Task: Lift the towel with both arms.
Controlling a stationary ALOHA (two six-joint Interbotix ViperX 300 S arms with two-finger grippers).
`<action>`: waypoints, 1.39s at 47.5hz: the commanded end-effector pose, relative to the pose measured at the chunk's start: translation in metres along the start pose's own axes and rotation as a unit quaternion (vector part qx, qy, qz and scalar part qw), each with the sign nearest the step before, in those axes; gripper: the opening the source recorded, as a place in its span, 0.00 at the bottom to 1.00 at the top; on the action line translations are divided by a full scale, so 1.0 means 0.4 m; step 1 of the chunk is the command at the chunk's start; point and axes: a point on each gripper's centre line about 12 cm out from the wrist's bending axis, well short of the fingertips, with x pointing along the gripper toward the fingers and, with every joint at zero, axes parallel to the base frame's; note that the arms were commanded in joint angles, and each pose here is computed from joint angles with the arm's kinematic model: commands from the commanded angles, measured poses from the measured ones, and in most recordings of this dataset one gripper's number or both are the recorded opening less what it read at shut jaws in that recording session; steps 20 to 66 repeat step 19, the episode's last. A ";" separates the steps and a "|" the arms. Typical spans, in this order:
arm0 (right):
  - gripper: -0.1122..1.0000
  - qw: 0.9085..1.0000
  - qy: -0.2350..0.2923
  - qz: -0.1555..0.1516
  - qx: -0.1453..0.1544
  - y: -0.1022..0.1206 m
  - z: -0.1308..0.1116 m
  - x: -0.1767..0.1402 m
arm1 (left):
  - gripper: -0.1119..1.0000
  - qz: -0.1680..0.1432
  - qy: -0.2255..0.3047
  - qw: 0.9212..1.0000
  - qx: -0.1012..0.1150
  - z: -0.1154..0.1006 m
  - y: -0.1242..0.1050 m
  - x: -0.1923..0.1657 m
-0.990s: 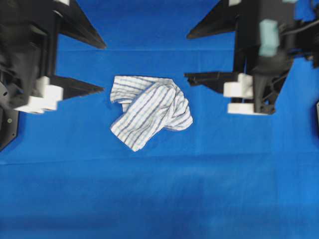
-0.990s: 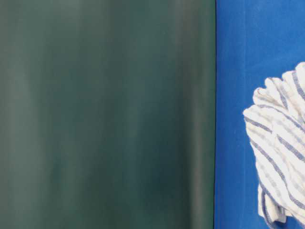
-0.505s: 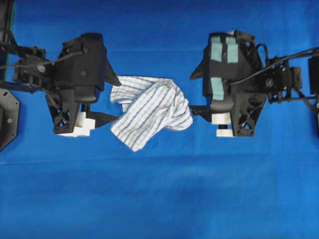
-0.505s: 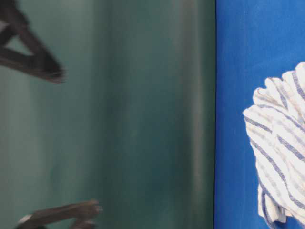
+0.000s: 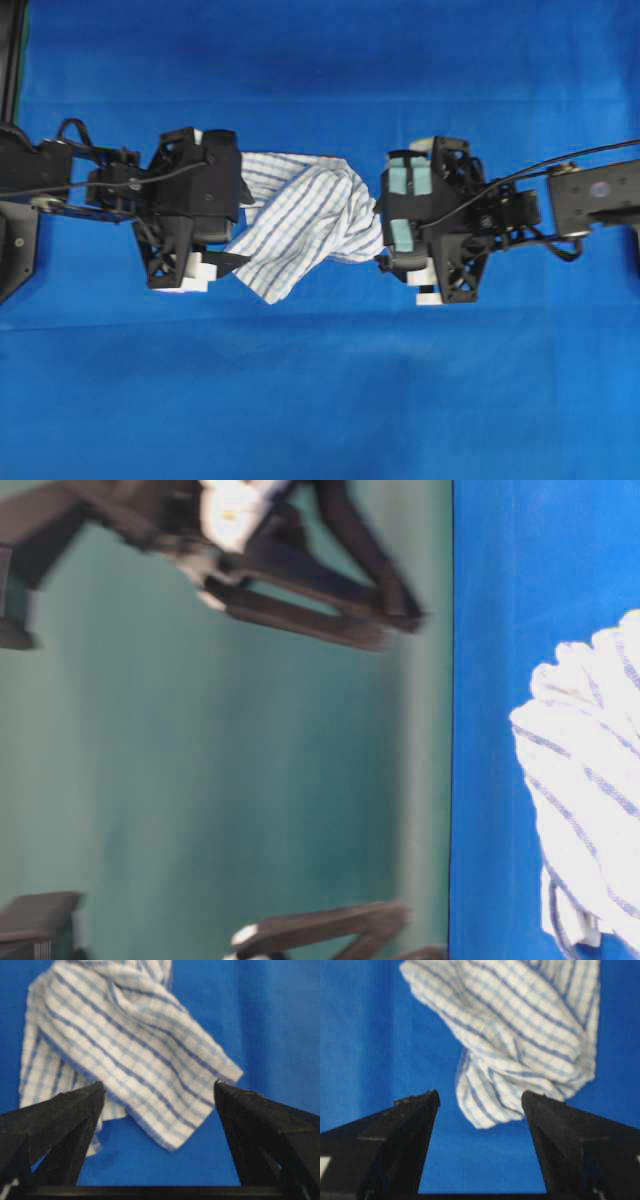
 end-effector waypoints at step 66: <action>0.71 1.000 0.020 0.010 0.004 -0.003 -0.064 0.158 | 0.92 -0.005 0.050 0.999 0.003 -0.089 -0.013 0.159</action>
